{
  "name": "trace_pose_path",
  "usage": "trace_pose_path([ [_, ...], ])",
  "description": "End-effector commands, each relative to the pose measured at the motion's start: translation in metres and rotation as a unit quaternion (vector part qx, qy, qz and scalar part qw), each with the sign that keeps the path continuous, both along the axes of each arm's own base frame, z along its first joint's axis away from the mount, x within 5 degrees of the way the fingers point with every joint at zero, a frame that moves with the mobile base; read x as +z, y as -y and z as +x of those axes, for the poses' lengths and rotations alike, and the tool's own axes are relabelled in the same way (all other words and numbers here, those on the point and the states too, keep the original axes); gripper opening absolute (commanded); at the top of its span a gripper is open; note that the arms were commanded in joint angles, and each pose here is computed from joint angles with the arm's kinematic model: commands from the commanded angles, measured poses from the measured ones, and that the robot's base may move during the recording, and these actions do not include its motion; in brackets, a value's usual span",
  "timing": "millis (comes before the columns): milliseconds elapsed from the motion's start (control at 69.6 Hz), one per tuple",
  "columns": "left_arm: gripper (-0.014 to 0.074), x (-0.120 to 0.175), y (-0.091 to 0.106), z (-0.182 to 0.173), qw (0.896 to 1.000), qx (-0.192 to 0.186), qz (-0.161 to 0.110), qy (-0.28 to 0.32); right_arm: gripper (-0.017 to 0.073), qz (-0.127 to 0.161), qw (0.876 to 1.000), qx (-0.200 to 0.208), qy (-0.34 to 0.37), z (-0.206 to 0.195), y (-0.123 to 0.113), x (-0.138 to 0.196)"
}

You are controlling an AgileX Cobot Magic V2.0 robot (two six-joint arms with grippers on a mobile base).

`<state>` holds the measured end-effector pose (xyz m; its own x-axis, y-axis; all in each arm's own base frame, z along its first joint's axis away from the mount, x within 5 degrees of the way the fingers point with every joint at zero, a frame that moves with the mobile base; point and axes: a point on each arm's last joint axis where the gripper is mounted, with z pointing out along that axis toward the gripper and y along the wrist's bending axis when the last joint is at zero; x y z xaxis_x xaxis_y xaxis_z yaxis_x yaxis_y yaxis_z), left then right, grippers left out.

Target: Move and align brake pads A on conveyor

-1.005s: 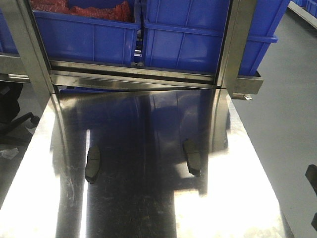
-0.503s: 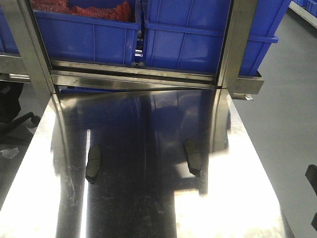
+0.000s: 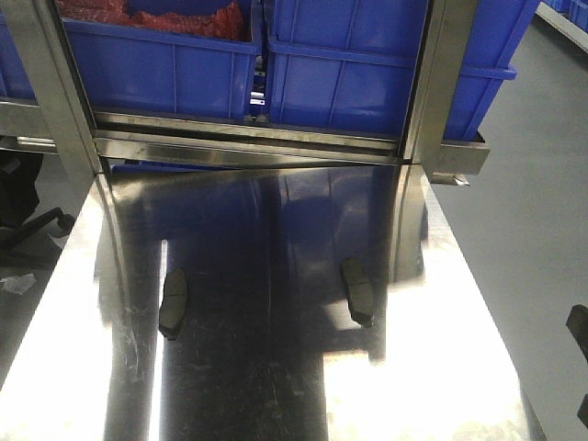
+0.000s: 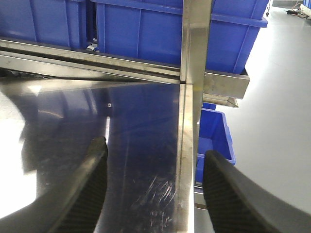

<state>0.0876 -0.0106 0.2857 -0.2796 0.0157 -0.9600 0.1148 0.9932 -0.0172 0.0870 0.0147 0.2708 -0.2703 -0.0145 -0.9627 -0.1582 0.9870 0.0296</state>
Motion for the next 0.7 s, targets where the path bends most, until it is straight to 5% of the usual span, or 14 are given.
trace_pose_path([
  [0,0.0491,0.0143,0.0004,0.0018,0.999,0.000,-0.008,0.046,0.0413,0.004,0.999,-0.004,0.049,0.0020,0.0005,0.0153],
  [589,0.0491,0.0139,0.0004,0.0017,0.999,0.000,-0.012,0.043,0.0413,0.004,0.999,-0.004,0.049,0.0020,0.0005,0.0153],
  [689,0.0483,0.0169,0.0015,0.0024,0.998,-0.001,-0.033,0.050,0.0413,0.004,0.999,-0.004,0.049,0.0020,0.0005,0.0153],
])
